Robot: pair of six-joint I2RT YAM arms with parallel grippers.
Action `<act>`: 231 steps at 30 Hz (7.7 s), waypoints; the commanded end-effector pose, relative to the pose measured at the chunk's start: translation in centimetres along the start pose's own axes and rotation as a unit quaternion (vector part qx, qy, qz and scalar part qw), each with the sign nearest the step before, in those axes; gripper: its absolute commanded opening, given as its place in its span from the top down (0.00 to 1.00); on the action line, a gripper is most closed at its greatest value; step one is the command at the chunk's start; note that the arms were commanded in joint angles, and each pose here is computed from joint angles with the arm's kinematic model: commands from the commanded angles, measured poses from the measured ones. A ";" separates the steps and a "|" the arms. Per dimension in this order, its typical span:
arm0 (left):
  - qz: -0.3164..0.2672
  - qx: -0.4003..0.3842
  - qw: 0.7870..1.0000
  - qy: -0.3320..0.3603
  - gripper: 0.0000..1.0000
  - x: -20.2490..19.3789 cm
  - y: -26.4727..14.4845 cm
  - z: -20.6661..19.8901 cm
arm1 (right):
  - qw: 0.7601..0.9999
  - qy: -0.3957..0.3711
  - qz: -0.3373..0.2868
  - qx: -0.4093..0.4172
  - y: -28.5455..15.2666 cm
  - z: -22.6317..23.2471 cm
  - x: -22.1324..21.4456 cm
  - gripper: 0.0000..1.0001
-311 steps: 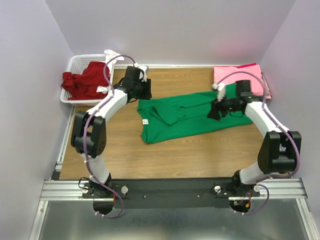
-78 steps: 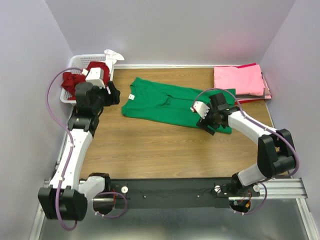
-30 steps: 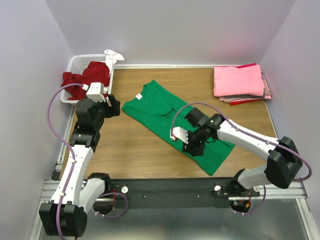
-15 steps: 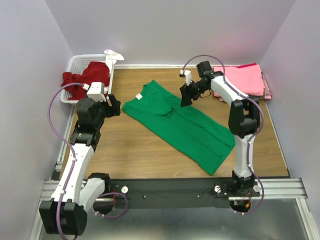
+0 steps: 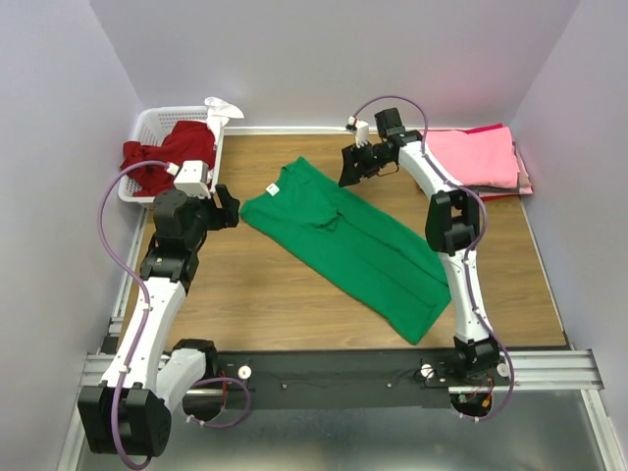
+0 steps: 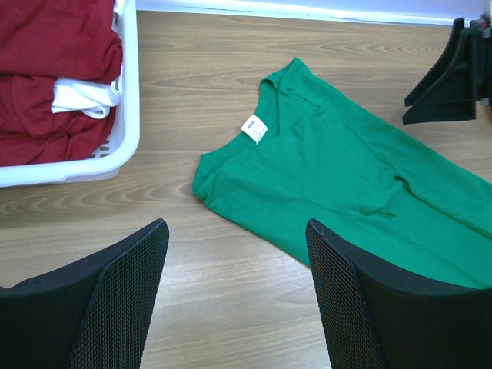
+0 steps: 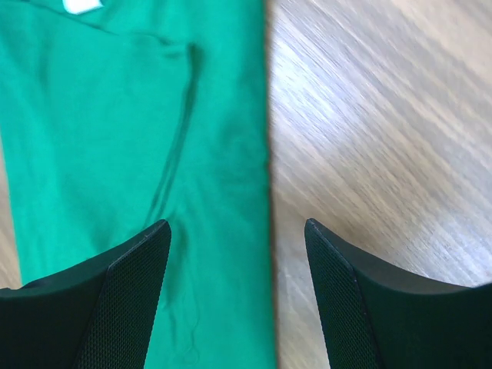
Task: Fold and stack the t-shirts
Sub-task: Fold the tshirt
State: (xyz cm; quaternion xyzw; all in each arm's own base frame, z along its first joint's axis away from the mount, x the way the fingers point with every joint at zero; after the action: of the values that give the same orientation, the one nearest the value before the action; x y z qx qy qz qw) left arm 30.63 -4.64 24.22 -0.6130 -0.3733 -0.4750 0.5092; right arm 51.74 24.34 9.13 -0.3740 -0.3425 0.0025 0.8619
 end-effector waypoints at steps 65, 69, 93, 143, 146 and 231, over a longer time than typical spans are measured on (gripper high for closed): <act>0.058 -0.235 0.968 -0.071 0.08 -4.1 1.3 -9.3 | 0.973 -0.197 -0.105 -0.062 -21.4 10.6 -14.5 0.00; 0.088 -0.261 0.956 -0.104 0.08 -6.2 0.2 -13.6 | 0.976 -0.167 -0.129 -0.047 -22.3 10.1 -16.7 0.00; 0.254 -0.063 0.935 -0.239 0.35 -13.6 12.0 -14.9 | 0.977 -0.160 -0.136 -0.040 -22.5 10.0 -17.4 0.00; 0.250 -0.085 0.959 -0.102 0.43 -5.1 18.2 -4.2 | 0.974 -0.182 -0.131 -0.033 -22.3 10.0 -18.3 0.00; 0.172 -0.134 0.975 -0.052 0.36 -0.6 14.9 -5.3 | 0.971 -0.209 -0.118 -0.015 -21.6 10.0 -19.4 0.00; 0.266 -0.340 0.864 0.261 1.00 -21.8 -7.0 -31.3 | 0.868 -0.488 0.073 0.050 -18.8 4.3 -28.3 0.10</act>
State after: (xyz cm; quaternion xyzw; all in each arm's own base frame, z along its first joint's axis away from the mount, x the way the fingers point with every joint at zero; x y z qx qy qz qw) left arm 13.27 -32.75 5.42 -0.6429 0.1358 -0.5732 0.4896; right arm 23.62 5.68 8.18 -0.3298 -0.6715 0.2049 0.6311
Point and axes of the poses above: each gripper's point midway between its finger pads, its own y axis out along the fingers, its own z axis along the line the jaws close on, x = y × z, the point moved 3 cm from there along -y, back along the fingers, and after that the axes turned 10 degrees about y, right-handed, at the moved point
